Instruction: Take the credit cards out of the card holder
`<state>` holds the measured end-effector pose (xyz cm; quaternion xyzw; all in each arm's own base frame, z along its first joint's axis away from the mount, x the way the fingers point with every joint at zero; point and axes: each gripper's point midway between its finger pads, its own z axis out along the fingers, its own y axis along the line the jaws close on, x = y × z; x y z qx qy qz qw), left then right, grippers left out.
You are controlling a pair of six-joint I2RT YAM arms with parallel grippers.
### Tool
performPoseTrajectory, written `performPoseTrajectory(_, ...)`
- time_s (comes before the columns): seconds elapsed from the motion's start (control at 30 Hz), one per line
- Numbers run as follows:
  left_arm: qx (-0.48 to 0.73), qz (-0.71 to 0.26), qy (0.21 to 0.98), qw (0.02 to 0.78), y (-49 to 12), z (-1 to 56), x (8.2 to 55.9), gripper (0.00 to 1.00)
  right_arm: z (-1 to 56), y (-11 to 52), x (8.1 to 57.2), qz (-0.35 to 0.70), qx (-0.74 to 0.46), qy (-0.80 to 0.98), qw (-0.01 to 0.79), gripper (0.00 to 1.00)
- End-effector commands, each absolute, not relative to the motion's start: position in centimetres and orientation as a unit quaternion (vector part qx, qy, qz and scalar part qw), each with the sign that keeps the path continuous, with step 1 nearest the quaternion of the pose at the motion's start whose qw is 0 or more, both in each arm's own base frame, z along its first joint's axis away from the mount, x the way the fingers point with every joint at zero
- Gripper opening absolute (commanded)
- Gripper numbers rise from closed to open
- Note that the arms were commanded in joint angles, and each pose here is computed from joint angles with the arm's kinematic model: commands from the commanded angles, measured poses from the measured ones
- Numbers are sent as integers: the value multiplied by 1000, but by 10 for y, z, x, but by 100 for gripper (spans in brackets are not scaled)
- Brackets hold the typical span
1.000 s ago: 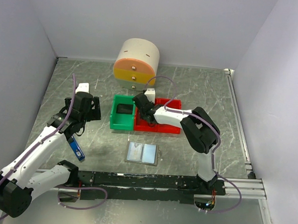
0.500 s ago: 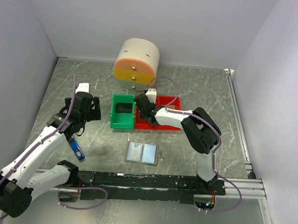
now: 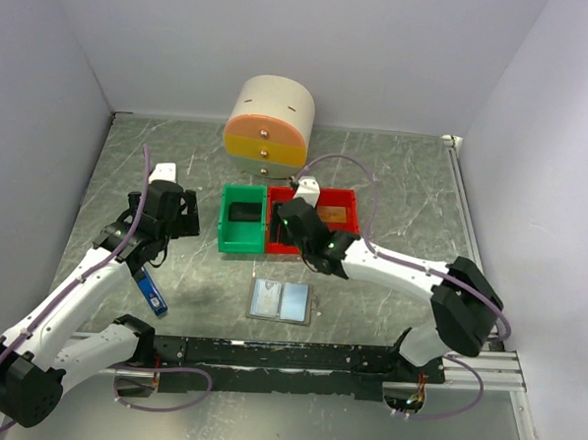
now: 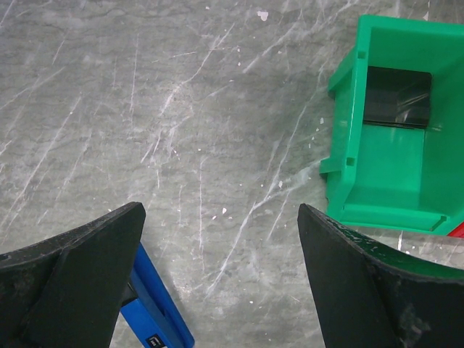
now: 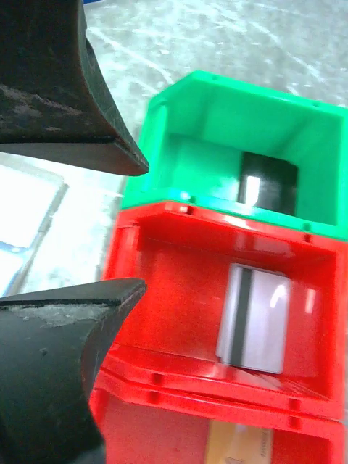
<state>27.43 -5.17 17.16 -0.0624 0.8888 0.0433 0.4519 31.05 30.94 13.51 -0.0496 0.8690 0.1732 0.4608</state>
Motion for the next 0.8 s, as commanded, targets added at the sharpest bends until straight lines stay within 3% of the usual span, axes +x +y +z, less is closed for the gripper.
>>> performPoseTrajectory(0.0, -76, 48, 878, 471, -45, 183, 277, 99, 129, 297, 279, 158, -31, 869, 468, 61)
performPoseTrajectory(0.37, -78, 50, 876, 473, -45, 184, 277, 100, 72, 290, 186, 124, 17, 909, 397, 66)
performPoseTrajectory(0.77, -74, 43, 877, 473, -47, 185, 277, 100, 52, 318, 167, 90, 2, 924, 370, 66)
